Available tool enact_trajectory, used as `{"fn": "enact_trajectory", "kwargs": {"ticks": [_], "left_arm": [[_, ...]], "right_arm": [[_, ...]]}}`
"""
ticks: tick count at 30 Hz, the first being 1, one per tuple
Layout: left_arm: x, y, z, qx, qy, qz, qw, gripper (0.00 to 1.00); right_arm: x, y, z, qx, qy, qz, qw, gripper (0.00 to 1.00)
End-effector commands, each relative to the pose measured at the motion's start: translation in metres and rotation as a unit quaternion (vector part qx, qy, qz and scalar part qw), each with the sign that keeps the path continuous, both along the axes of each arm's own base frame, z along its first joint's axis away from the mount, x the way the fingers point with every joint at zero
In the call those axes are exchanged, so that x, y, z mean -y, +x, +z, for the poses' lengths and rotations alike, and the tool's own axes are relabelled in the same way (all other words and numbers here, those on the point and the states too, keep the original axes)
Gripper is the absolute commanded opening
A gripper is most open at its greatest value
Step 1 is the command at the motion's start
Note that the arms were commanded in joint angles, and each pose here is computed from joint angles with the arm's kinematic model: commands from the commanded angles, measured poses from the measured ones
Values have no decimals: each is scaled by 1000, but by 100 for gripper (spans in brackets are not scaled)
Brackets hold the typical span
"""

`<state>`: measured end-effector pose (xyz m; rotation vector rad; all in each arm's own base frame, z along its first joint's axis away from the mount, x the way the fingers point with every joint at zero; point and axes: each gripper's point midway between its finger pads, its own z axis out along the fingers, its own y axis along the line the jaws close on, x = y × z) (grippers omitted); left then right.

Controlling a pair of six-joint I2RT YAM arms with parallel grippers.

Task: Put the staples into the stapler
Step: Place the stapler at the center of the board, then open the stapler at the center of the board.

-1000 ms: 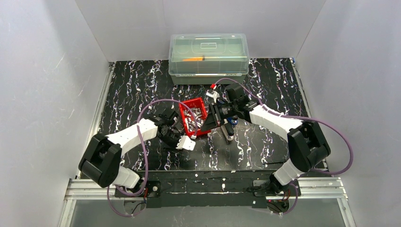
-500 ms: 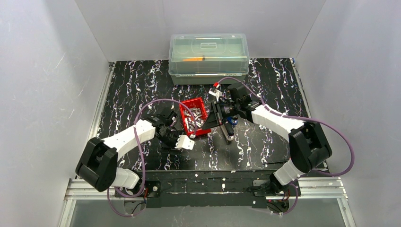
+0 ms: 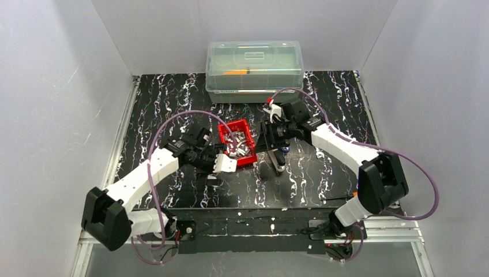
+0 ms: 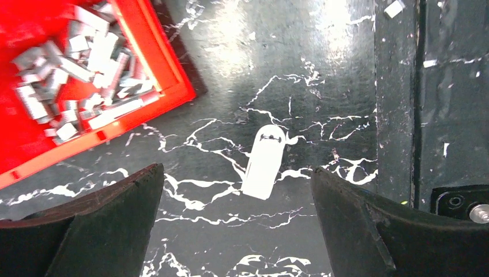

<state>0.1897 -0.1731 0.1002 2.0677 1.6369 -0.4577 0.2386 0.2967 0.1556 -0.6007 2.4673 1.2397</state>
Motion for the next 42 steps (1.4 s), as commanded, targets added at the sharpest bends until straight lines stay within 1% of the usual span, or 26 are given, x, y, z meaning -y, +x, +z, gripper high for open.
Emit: {"fn": "enact_trajectory", "kwargs": {"ticks": [1,5,8,10,11,12,16,21,24,26,30,35,38,42], "left_arm": [[5,-13,43,2,-47,22,999,98],[11,-5,82,56,-103,46,992,98],[22,4,115,91,-167,78,979,98],[28,14,134,103,-205,114,967,98],[31,19,142,100,-224,142,959,98],[33,23,150,104,-238,154,953,98],[40,22,162,91,-269,163,945,98],[47,21,172,81,-301,169,935,98],[51,25,181,84,-320,175,927,98],[53,25,184,83,-327,171,926,98],[59,20,183,67,-329,150,930,98],[70,17,185,64,-336,103,934,98],[79,12,186,46,-340,66,937,98],[90,5,186,20,-344,21,938,98]], "right_arm": [[47,21,-10,76,-125,-79,986,58],[81,18,-30,95,-190,-121,969,59],[95,16,-47,90,-230,-132,960,60],[98,16,-55,83,-246,-130,957,60],[98,17,-58,82,-252,-130,955,60],[98,19,-61,83,-257,-132,954,60],[107,20,-76,85,-292,-139,942,57],[106,18,-87,88,-299,-138,940,56],[96,18,-93,98,-298,-132,940,53],[90,17,-96,108,-302,-129,938,50],[88,16,-95,135,-320,-136,928,38],[95,9,-65,162,-304,-157,926,26],[102,-1,-40,164,-291,-164,928,24],[97,-25,-9,150,-250,-136,947,22]]}}
